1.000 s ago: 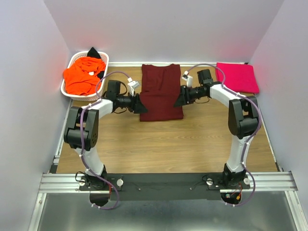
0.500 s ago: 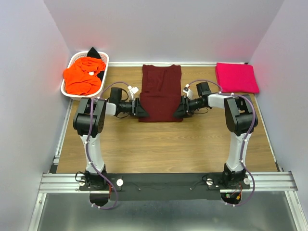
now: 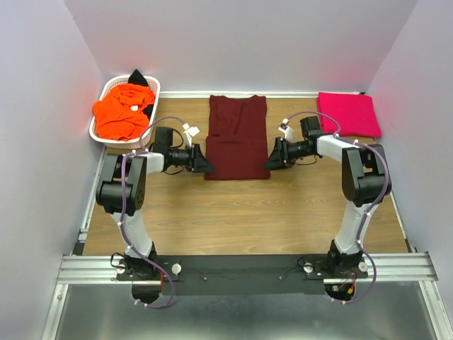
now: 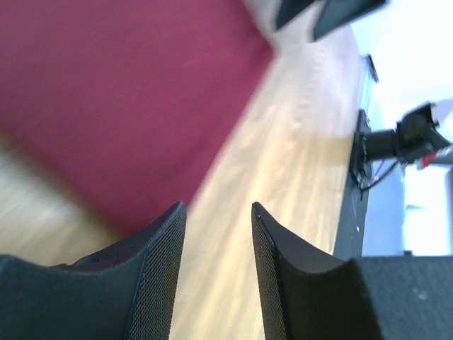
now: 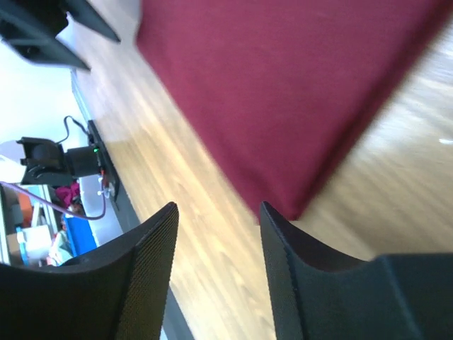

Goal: Fold and stack the t-shirts
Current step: Fold the tshirt

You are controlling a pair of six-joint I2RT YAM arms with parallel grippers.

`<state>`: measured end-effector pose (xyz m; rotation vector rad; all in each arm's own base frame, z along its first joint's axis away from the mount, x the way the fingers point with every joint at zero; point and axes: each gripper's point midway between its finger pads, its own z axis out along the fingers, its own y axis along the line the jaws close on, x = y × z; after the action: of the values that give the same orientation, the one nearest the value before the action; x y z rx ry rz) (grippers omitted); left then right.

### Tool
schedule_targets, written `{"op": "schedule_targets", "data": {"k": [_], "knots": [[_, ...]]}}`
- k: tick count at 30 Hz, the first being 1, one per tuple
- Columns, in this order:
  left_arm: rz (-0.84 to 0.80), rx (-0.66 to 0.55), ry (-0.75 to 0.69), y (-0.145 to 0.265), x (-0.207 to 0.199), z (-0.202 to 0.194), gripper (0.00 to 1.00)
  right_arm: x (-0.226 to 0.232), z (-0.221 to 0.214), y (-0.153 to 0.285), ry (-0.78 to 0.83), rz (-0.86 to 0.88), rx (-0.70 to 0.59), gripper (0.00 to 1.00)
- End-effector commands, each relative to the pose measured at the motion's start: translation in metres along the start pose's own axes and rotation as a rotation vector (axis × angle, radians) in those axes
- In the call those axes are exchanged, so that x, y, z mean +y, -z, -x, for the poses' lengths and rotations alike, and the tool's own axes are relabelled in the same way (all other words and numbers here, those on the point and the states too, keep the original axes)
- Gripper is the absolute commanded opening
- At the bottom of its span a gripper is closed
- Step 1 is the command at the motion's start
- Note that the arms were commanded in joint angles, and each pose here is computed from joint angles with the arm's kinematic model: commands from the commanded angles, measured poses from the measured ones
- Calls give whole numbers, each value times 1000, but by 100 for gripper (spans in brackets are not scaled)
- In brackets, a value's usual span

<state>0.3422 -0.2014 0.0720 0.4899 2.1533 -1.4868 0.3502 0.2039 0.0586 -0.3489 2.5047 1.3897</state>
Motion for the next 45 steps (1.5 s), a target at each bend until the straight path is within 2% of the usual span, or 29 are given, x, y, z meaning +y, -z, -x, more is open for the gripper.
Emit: {"op": "schedule_targets", "data": {"k": [1, 4, 6, 9, 15, 22, 27, 29, 30, 32, 35, 36, 38, 39, 40, 42, 43, 44, 45], "knots": [[-69, 22, -186, -23, -53, 12, 49, 46, 4, -4, 61, 56, 12, 55], [-119, 19, -194, -42, -72, 11, 45, 70, -2, -30, 37, 105, 38, 52], [-132, 30, -153, -49, -72, 7, 40, 62, -10, -45, -30, 107, 74, 49], [-134, 43, -109, -61, -61, 1, 34, 48, -17, -61, -79, 78, 87, 43], [-83, 83, 37, -73, -12, -28, 25, 16, -27, -79, -120, 29, 94, 31], [-16, 47, 150, -52, 28, -39, 24, -20, -60, -77, -253, -13, 139, 30], [-37, 46, 187, -32, 28, -56, 23, -25, -71, -58, -318, 29, 135, 30], [-77, 51, 171, -25, 15, -59, 23, -10, -74, -50, -308, 88, 146, 34], [-102, 59, 139, -20, 2, -59, 24, 11, -65, -39, -254, 135, 133, 41], [-127, 62, 73, -13, -14, -52, 26, 37, -52, -27, -200, 181, 107, 52], [-159, 45, -84, -3, -47, -18, 36, 83, -3, -3, -68, 241, 20, 65], [-165, 37, -106, -1, -55, -10, 44, 91, 6, 1, -60, 251, 7, 67], [-168, 19, -132, 1, -68, 11, 53, 97, 23, 2, -35, 248, -16, 85], [-168, 0, -176, 0, -74, 32, 68, 96, 30, 0, -29, 243, -24, 95], [-174, 1, -193, -7, -77, 40, 75, 98, 48, 0, 10, 226, -55, 100], [-170, -29, -205, -14, -84, 67, 85, 84, 60, -11, -7, 207, -58, 100], [-175, -41, -186, -17, -85, 74, 91, 90, 79, -10, 22, 214, -84, 100], [-188, -74, -227, -25, -84, 86, 94, 86, 86, -15, 21, 211, -89, 100], [-199, -89, -182, -29, -88, 97, 94, 76, 94, -23, 14, 207, -94, 100]]}}
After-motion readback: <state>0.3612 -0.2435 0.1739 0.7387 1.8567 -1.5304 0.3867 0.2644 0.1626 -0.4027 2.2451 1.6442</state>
